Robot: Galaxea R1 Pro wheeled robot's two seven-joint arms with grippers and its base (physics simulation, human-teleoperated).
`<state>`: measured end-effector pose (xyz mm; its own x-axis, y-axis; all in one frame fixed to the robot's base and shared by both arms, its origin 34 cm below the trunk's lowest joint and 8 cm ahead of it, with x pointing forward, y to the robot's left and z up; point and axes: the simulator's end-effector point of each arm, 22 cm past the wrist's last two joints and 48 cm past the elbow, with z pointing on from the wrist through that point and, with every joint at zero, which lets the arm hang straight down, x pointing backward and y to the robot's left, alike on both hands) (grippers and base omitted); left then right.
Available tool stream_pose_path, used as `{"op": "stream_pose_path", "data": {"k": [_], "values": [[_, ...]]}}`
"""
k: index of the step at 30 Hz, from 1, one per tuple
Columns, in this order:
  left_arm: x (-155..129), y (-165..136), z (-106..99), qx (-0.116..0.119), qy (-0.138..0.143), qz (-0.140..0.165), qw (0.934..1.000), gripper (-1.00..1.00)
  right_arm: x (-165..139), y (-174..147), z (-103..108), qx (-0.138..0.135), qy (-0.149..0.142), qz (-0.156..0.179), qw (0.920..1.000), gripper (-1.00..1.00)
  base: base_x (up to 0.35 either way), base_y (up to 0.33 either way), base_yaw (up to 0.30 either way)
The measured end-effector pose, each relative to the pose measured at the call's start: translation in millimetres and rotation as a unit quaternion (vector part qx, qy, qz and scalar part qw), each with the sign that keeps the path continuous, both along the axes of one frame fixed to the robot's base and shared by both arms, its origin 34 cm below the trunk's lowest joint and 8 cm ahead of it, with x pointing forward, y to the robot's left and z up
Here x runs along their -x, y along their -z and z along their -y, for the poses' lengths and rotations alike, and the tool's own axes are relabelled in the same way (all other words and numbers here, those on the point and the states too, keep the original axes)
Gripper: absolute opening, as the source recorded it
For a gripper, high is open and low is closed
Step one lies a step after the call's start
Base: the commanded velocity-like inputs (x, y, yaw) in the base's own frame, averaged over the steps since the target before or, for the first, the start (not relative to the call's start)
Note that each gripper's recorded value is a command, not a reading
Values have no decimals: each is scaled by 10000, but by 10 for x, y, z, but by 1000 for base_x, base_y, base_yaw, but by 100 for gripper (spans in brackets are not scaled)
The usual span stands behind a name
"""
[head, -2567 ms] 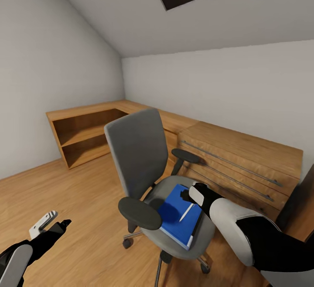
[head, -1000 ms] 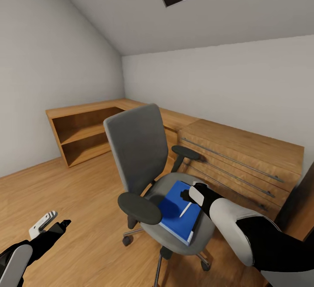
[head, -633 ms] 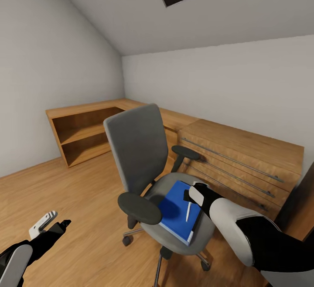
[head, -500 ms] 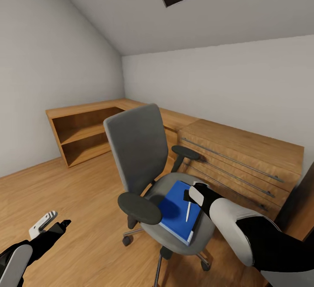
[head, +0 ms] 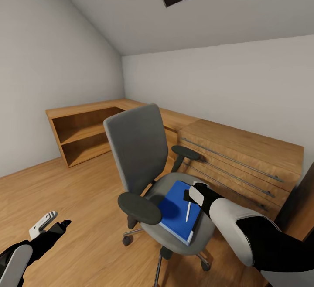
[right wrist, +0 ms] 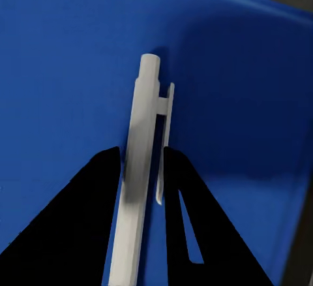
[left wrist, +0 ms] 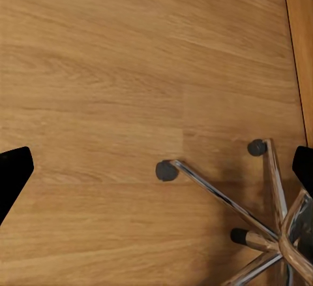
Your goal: In the bedroom, organize the workspace by keeping the computer under the desk, ensuring the monitor is on the desk, placing the keyboard on the desk next to the monitor, placing the mouse on the desk next to the keyboard, moving the folder from the swivel chair onto the desk next to the mouse, stacking the notebook on top of the folder with the pen on top of the notebook, and positioning the swivel chair next to the desk.
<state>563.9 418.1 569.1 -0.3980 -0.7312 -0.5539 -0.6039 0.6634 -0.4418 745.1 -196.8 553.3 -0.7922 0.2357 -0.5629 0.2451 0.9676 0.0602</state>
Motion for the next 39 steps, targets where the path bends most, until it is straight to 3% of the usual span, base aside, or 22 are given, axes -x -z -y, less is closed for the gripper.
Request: {"op": "stream_pose_path", "data": {"k": [7,29,39], "values": [[-1,14,13,14,-10,3,10000,100,-1,-2,2,-2,11,1,10000,-100,0,0,0],[-99,-439,89,61,6,18,10000,100,-112,-493,-14,-22,16,29,10000,-100,-3,0,0],[-163,-706,95,44,21,96,9999,100,-146,-695,-42,8,-29,19,10000,-100,-259,0,0]]}}
